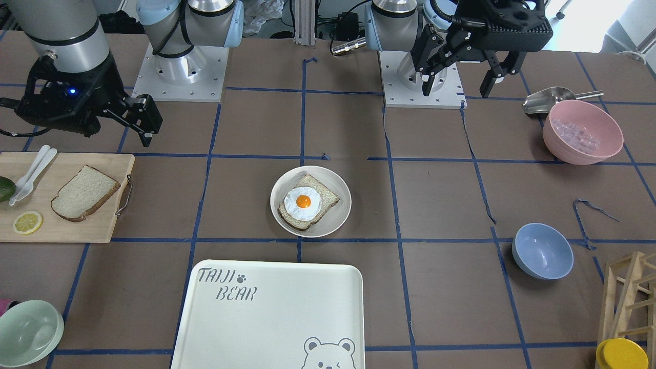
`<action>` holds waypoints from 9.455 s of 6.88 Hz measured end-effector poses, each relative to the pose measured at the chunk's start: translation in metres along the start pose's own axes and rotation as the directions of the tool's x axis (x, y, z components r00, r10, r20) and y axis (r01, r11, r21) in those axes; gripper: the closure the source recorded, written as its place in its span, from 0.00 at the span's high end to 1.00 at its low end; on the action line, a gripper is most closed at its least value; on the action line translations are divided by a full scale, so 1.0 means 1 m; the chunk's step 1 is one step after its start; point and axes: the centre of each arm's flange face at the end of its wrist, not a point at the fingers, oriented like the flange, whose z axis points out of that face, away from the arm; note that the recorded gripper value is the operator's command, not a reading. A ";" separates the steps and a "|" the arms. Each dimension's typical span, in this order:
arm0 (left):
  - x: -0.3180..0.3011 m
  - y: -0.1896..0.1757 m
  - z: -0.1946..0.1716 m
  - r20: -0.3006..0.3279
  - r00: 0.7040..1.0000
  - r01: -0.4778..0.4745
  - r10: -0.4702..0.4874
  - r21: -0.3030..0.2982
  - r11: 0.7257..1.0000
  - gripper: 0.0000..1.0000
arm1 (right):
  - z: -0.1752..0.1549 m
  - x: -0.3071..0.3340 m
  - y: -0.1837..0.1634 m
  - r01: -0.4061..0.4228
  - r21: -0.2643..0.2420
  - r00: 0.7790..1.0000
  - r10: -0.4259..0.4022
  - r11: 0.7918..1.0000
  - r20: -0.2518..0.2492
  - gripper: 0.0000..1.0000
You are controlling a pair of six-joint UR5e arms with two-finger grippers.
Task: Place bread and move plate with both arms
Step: 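Move the right gripper down over the bread slice on the cutting board, then close the right gripper on the edge of the bread slice, then lift the bread slice with the right gripper and carry it toward the plate, then lower the bread onto the egg toast and open the right gripper, then raise the right gripper away while the left arm reaches toward the plate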
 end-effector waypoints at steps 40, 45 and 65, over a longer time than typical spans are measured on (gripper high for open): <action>0.000 0.002 -0.001 0.003 1.000 -0.001 0.001 -0.005 1.000 1.00 | 0.155 0.036 -0.045 -0.131 -0.275 0.991 0.127 0.953 -0.032 0.00; 0.000 0.002 0.000 0.003 1.000 -0.002 0.002 -0.006 1.000 1.00 | 0.098 -0.201 0.030 -0.030 -0.195 1.000 0.029 0.980 -0.012 0.00; 0.002 0.000 0.012 -0.006 1.000 -0.020 0.019 -0.023 1.000 1.00 | 0.075 -0.209 0.005 0.076 -0.003 0.979 -0.074 0.997 0.191 1.00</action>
